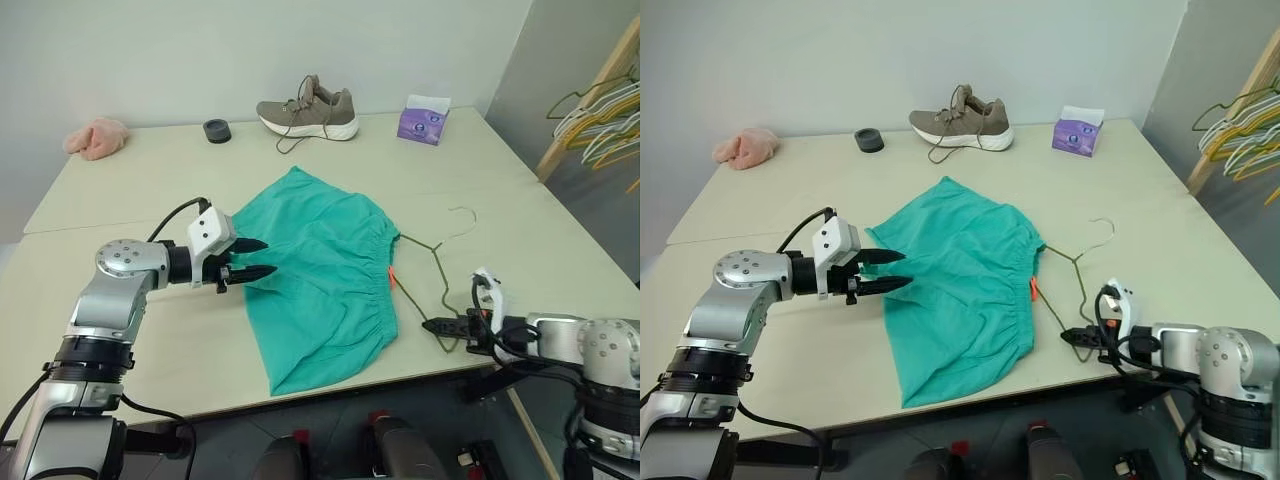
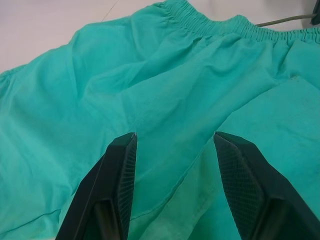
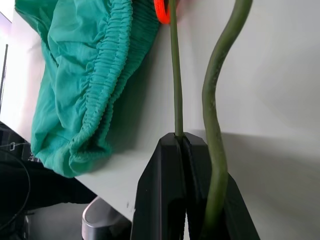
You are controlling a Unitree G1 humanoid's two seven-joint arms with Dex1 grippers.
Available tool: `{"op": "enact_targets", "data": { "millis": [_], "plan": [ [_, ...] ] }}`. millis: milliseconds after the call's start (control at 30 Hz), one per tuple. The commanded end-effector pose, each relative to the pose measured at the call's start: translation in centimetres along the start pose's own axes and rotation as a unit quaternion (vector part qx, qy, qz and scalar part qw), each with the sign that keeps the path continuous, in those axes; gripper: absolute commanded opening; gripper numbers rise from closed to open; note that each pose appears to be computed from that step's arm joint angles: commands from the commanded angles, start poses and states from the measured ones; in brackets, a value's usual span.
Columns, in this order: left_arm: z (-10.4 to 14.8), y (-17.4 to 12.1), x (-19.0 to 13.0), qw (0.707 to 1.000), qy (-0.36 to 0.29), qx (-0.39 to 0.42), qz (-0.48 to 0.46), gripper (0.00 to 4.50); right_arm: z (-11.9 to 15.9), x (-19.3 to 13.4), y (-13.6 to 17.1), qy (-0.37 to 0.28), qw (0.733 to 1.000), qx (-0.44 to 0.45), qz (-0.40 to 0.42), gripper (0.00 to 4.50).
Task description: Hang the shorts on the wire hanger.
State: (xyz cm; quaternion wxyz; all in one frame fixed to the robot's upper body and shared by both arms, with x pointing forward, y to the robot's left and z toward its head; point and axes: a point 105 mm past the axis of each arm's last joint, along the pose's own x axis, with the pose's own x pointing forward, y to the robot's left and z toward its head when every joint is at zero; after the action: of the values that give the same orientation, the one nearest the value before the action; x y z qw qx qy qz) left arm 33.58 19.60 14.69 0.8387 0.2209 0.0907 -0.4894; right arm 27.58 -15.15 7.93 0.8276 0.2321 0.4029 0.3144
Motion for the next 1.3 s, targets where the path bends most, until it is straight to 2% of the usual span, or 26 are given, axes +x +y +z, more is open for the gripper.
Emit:
{"op": "enact_targets", "data": {
  "millis": [33, 167, 267, 367, 533, 700, 900, 1000, 1133, 1300],
  "plan": [
    [1.2, 0.4, -0.6, 1.0, -0.015, 0.018, 0.017, 2.56, 2.3, -0.3, 1.1, -0.044, 0.999, -0.014, 0.003, 0.0],
    [1.4, 0.9, -0.8, 0.999, -0.026, 0.011, 0.039, 2.56, 3.8, -0.4, 2.5, -0.073, 0.995, -0.064, -0.006, 0.0],
    [3.4, 3.9, -1.3, 0.988, -0.081, 0.002, 0.128, 2.56, 5.4, -0.1, 4.4, -0.102, 0.98, -0.168, -0.026, 0.0],
    [6.0, 6.0, -2.2, 0.973, -0.144, -0.008, 0.179, 3.08, 6.5, 0.5, 6.4, -0.121, 0.955, -0.269, -0.031, 0.0],
    [8.9, 7.1, -3.1, 0.967, -0.179, 0.014, 0.182, 4.48, 6.6, 1.5, 8.2, -0.119, 0.931, -0.345, -0.001, 0.0],
    [10.0, 6.9, -3.3, 0.981, -0.121, 0.095, 0.12, 4.48, 5.7, 1.9, 9.1, -0.081, 0.89, -0.448, 0.023, 0.0],
    [10.3, 6.3, -2.5, 0.979, -0.048, 0.193, 0.037, 4.48, 5.0, 2.4, 9.7, -0.061, 0.85, -0.521, 0.045, 0.0],
    [10.3, 6.0, -1.8, 0.977, -0.043, 0.208, 0.013, 4.48, 4.9, 2.6, 9.9, -0.057, 0.835, -0.545, 0.05, 0.0],
    [8.5, 4.3, -0.8, 0.972, 0.004, 0.226, -0.062, 4.48, 5.1, 2.9, 10.3, -0.059, 0.812, -0.578, 0.052, 0.0],
    [7.2, 3.6, -0.9, 0.969, 0.037, 0.224, -0.103, 4.48, 5.4, 2.8, 10.3, -0.062, 0.792, -0.606, 0.046, 0.0]
  ]
}}
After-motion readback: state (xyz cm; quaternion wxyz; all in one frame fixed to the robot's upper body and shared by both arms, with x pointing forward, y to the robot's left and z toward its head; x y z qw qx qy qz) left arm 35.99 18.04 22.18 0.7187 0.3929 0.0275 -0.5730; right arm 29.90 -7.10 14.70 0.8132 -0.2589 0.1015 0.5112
